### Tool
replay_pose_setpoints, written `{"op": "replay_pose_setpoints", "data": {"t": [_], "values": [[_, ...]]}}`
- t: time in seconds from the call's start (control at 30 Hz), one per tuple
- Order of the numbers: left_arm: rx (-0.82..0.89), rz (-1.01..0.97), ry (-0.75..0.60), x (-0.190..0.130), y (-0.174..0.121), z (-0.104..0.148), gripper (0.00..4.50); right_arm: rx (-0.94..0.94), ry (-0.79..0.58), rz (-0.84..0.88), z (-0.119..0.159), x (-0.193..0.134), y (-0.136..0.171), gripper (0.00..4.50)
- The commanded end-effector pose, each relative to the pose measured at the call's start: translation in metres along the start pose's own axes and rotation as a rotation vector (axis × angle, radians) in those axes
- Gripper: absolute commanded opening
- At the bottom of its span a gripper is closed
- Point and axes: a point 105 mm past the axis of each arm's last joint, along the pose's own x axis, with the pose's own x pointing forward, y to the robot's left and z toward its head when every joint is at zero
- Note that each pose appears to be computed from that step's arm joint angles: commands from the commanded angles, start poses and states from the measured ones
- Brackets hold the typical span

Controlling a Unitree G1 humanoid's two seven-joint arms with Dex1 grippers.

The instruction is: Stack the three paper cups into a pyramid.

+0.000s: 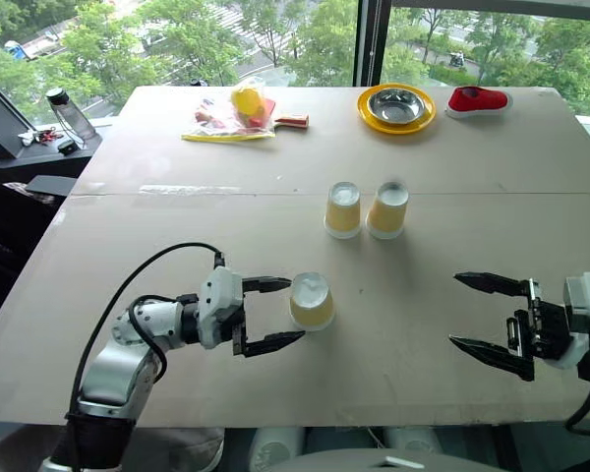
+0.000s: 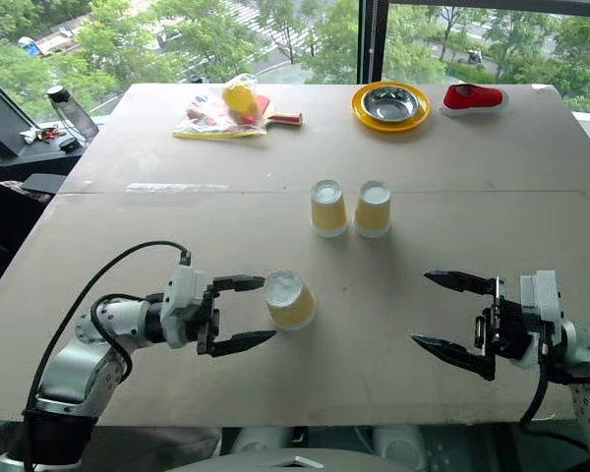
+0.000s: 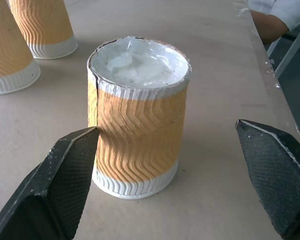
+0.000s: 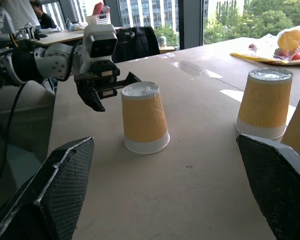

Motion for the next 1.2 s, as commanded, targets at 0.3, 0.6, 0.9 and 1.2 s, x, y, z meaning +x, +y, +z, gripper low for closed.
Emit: {"op": "replay_pose_setpoints", "data": {"t": [0.3, 0.6, 0.9, 1.2], "values": [[0.025, -0.061, -0.103, 0.028, 0.015, 0.000, 4.50, -0.062, -0.036, 0.051, 0.023, 0.007, 0.008, 4.49], [0.054, -0.061, -0.174, 0.032, 0.020, 0.007, 3.98, -0.058, -0.037, 0.034, 0.025, 0.012, 0.006, 4.50], [0.075, 0.004, -0.236, 0.032, 0.035, 0.034, 2.19, -0.061, -0.072, 0.011, 0.030, 0.013, 0.001, 4.50], [0.176, 0.281, -0.179, 0.048, 0.101, 0.110, 2.19, -0.082, -0.164, -0.144, 0.048, 0.021, -0.028, 4.50]]}}
